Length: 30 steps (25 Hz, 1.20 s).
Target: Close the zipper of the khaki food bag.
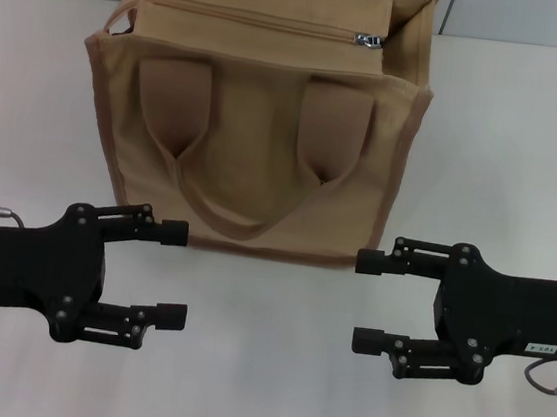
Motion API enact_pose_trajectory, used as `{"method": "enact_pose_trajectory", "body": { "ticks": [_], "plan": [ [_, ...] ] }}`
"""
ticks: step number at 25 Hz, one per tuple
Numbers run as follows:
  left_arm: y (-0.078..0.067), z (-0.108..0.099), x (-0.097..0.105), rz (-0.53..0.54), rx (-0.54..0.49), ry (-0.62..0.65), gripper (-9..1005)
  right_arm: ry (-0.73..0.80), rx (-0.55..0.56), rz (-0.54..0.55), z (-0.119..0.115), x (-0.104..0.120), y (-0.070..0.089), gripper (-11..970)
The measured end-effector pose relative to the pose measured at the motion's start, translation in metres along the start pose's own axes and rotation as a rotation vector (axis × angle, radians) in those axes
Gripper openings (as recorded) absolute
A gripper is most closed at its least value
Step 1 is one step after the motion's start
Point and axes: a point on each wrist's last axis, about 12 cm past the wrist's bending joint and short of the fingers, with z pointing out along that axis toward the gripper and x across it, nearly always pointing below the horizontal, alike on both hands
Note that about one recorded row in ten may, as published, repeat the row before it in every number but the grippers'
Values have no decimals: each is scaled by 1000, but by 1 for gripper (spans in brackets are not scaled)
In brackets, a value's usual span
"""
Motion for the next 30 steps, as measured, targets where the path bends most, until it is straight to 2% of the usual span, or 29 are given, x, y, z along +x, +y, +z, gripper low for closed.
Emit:
{"method": "enact_pose_trajectory", "body": {
  "ticks": [30],
  "plan": [
    [1, 1, 3, 30, -14, 6, 829, -27, 15, 33, 10, 2, -2, 741]
  ]
}}
